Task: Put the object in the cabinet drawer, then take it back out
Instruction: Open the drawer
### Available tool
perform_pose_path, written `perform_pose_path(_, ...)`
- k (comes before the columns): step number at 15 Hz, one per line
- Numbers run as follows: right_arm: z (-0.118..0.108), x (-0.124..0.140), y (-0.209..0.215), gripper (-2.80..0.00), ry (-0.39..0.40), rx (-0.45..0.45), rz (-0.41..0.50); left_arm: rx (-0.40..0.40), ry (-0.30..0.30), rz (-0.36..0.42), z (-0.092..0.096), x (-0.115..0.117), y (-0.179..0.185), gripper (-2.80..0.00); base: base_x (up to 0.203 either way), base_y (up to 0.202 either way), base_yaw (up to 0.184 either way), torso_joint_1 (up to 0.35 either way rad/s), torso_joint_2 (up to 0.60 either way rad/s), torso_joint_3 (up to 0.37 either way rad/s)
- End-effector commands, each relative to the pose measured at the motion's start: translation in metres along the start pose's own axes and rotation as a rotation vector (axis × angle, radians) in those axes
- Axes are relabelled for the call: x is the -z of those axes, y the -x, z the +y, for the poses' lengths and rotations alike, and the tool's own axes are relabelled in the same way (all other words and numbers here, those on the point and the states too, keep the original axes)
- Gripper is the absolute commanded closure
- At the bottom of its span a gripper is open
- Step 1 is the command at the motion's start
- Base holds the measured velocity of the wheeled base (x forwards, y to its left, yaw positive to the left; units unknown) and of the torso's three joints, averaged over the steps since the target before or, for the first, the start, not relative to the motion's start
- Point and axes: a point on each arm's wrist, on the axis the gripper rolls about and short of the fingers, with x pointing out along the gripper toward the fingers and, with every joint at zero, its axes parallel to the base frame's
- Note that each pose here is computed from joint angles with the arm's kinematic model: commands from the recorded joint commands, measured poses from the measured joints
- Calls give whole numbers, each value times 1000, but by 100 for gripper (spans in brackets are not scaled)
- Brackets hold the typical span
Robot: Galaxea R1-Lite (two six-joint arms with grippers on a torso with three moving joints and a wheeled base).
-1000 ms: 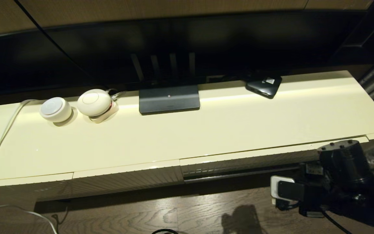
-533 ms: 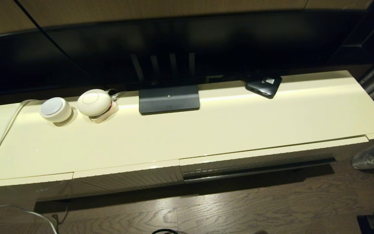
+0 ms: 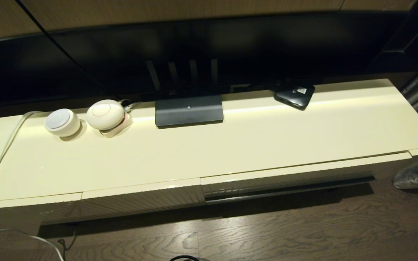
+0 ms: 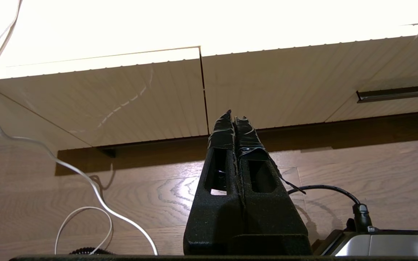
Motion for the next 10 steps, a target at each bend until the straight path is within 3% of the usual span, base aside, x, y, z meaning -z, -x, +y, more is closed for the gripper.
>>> perform_pose_path(1,18,11,2,0,-1,11,-11,-1,1,3,0,1,0,0,0,0,0,0,0,0)
perform_pose_path(6,-2,-3,-11,0,6,-48,7,-1,1,3,0,1,0,0,0,0,0,0,0,0)
perform_pose_path(10,-39,-31,-53,0,5,-72,19,-1,1,4,0,1,0,0,0,0,0,0,0,0)
